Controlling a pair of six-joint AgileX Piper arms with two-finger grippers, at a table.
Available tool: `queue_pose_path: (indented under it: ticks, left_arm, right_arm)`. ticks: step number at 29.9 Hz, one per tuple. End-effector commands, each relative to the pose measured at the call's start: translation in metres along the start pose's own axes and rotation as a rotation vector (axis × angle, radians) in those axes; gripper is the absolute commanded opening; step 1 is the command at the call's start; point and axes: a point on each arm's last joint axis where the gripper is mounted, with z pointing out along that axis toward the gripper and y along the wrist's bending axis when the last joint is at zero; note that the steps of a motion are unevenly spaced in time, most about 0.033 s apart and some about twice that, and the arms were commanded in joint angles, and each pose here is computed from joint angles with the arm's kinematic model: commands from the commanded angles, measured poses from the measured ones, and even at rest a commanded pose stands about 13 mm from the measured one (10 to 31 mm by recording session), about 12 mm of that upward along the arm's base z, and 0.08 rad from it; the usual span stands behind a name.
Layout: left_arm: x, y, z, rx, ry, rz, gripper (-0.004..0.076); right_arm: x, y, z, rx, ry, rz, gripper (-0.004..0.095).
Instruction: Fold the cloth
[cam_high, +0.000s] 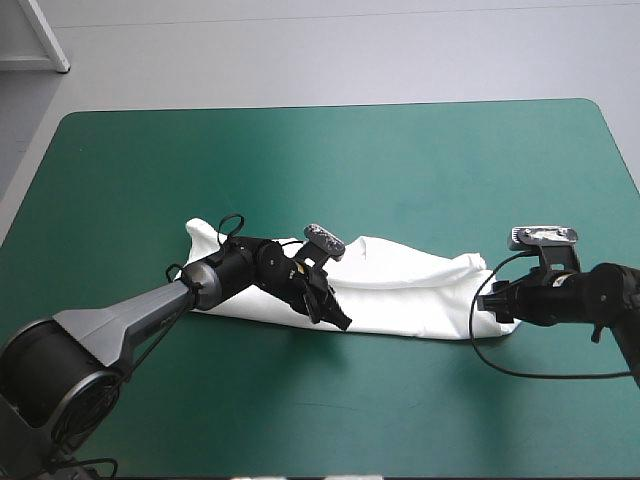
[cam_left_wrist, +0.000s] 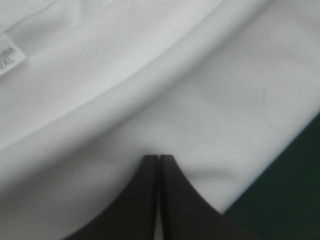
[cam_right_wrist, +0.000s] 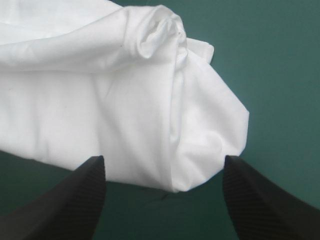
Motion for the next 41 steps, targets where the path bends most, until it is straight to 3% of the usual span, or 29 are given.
queue_pose_path:
  ticks: [1,10,18,23,29,32,36,41]
  left_arm:
    - [-0.009,-0.004,-0.010,-0.004,-0.063,0.004,0.0019]
    - [-0.008,-0.004,-0.009,-0.002,-0.055,0.003,0.0019]
    - [-0.008,-0.004,-0.009,-0.004,-0.058,0.003,0.0019]
    - [-0.009,-0.003,-0.009,-0.009,-0.070,0.003,0.0019]
    - [-0.010,-0.003,-0.009,-0.012,-0.077,0.003,0.0019]
    - [-0.010,-0.003,-0.009,-0.012,-0.077,0.003,0.0019]
    - [-0.009,-0.003,-0.009,-0.011,-0.074,-0.004,0.0019]
    - [-0.010,-0.002,-0.009,-0.014,-0.078,-0.009,0.0019]
  right_arm:
    - [-0.016,-0.006,0.012,0.009,-0.052,0.022,0.0698]
    - [-0.023,-0.021,0.069,0.023,0.048,0.029,0.0666]
    - [-0.022,-0.018,0.091,-0.073,0.089,0.044,0.0557]
    - [-0.018,-0.012,0.096,-0.154,0.142,0.013,0.0315]
    - [-0.015,-0.010,0.095,-0.178,0.171,-0.006,-0.0008]
    - [-0.016,-0.008,0.094,-0.197,0.174,-0.016,-0.0017]
    - [-0.025,0.001,0.084,-0.290,0.156,-0.030,-0.0016]
    - [-0.042,0.009,0.058,-0.308,0.059,-0.062,-0.0016]
